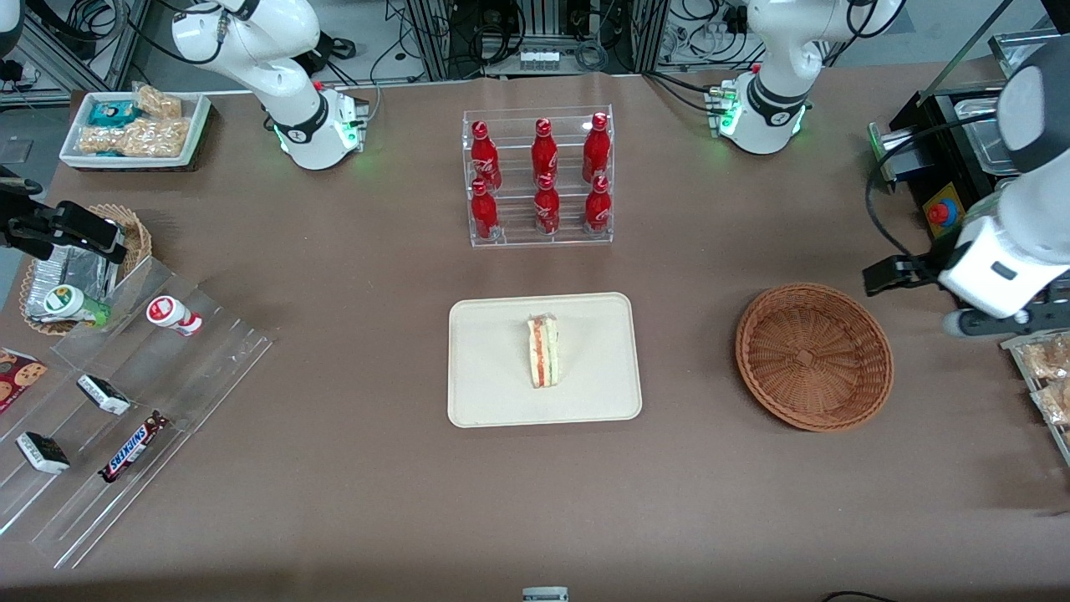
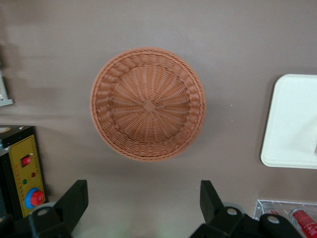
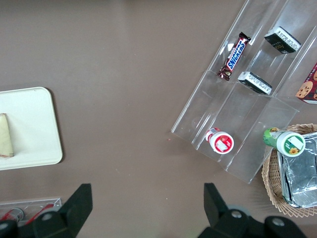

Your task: Place sandwich from basket to tray

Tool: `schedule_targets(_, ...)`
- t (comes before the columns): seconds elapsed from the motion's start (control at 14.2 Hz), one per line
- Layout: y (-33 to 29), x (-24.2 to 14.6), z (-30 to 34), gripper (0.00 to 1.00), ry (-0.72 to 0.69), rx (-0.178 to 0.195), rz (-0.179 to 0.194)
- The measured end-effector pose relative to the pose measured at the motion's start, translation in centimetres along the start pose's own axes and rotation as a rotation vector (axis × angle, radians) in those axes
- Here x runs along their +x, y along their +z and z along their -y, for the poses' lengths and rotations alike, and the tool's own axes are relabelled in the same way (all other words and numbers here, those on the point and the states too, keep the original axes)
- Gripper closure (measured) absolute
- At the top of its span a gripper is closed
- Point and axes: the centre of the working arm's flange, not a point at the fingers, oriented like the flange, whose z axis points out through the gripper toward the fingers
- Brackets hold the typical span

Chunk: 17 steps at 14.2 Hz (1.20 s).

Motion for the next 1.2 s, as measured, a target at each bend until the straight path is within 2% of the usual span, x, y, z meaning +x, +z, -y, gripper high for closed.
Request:
schedule_targets(0.49,-2.0,-1.0,1.8,0.00,-0.028,-0.015,-0.030)
schedule_targets(0.98,-1.2,-2.7,2.4,0.00,-0.032,-0.024,-0.009)
schedule_targets(1.2,0.5,-3.1,2.4,0.00,-0.032,-0.027,-0.019)
